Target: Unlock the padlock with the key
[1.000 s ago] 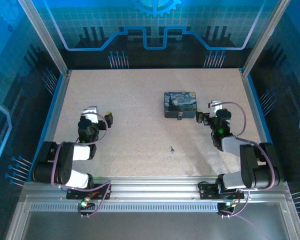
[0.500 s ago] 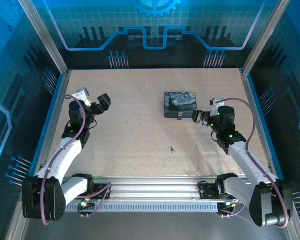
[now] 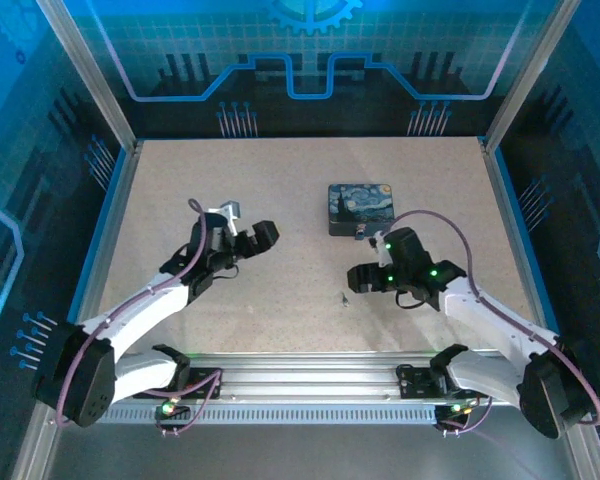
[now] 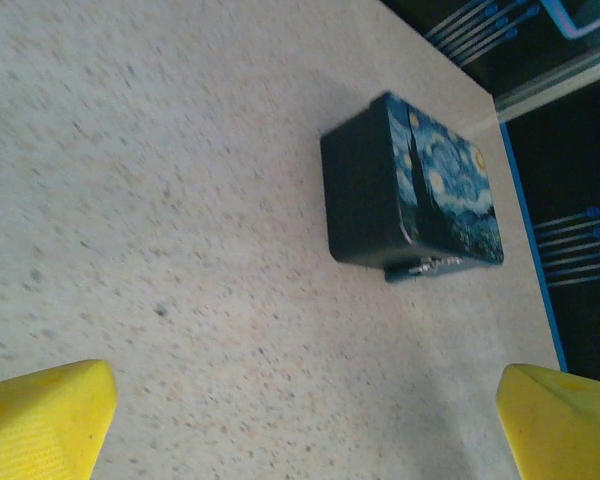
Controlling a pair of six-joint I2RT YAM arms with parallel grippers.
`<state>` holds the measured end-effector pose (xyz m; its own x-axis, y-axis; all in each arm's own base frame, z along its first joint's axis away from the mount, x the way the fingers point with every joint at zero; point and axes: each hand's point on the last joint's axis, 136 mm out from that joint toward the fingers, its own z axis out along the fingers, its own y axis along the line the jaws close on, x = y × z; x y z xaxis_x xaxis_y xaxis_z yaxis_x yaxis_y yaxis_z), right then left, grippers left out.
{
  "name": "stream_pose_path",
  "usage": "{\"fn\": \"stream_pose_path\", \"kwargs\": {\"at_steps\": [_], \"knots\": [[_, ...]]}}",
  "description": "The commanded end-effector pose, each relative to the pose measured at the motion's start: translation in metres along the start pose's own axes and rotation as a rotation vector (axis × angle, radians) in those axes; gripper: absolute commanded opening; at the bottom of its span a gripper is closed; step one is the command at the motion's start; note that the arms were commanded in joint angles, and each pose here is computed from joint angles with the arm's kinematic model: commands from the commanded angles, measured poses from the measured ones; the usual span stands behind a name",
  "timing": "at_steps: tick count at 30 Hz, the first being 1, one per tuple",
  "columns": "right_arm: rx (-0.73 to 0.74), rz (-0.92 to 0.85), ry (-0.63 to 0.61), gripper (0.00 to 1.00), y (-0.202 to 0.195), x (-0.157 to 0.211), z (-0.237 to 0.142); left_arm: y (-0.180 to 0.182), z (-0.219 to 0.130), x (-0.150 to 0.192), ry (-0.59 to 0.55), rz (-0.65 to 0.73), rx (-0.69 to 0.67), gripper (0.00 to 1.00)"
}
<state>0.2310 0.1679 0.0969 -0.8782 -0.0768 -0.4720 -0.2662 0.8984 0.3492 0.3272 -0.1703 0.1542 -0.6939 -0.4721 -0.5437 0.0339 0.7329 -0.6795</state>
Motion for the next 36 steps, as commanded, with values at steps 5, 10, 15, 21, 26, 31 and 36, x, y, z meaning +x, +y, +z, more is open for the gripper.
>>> {"fn": "stream_pose_path", "kwargs": {"at_steps": [5, 10, 15, 21, 26, 31, 36], "knots": [[-0.003, 0.049, 0.217, 0.71, 0.013, 0.047, 0.02, -0.014, 0.024, 0.026, 0.064, -0.058, 0.07, 0.99], [0.013, 0.084, 0.255, 0.59, 0.018, 0.047, 0.033, -0.01, 0.03, 0.03, 0.075, -0.05, 0.049, 0.99], [0.03, 0.089, 0.288, 0.51, 0.023, 0.046, 0.045, -0.007, 0.032, 0.032, 0.079, -0.058, 0.044, 0.99], [0.063, 0.1, 0.325, 0.43, 0.025, 0.048, 0.057, -0.006, 0.032, 0.033, 0.08, -0.061, 0.046, 0.99], [0.108, 0.109, 0.342, 0.39, 0.022, 0.05, 0.062, -0.006, 0.032, 0.033, 0.081, -0.062, 0.049, 0.99], [0.125, 0.113, 0.354, 0.37, 0.02, 0.053, 0.066, -0.006, 0.032, 0.034, 0.084, -0.064, 0.047, 0.99], [0.137, 0.116, 0.371, 0.33, 0.018, 0.057, 0.069, -0.006, 0.032, 0.034, 0.082, -0.061, 0.049, 0.99]]}}
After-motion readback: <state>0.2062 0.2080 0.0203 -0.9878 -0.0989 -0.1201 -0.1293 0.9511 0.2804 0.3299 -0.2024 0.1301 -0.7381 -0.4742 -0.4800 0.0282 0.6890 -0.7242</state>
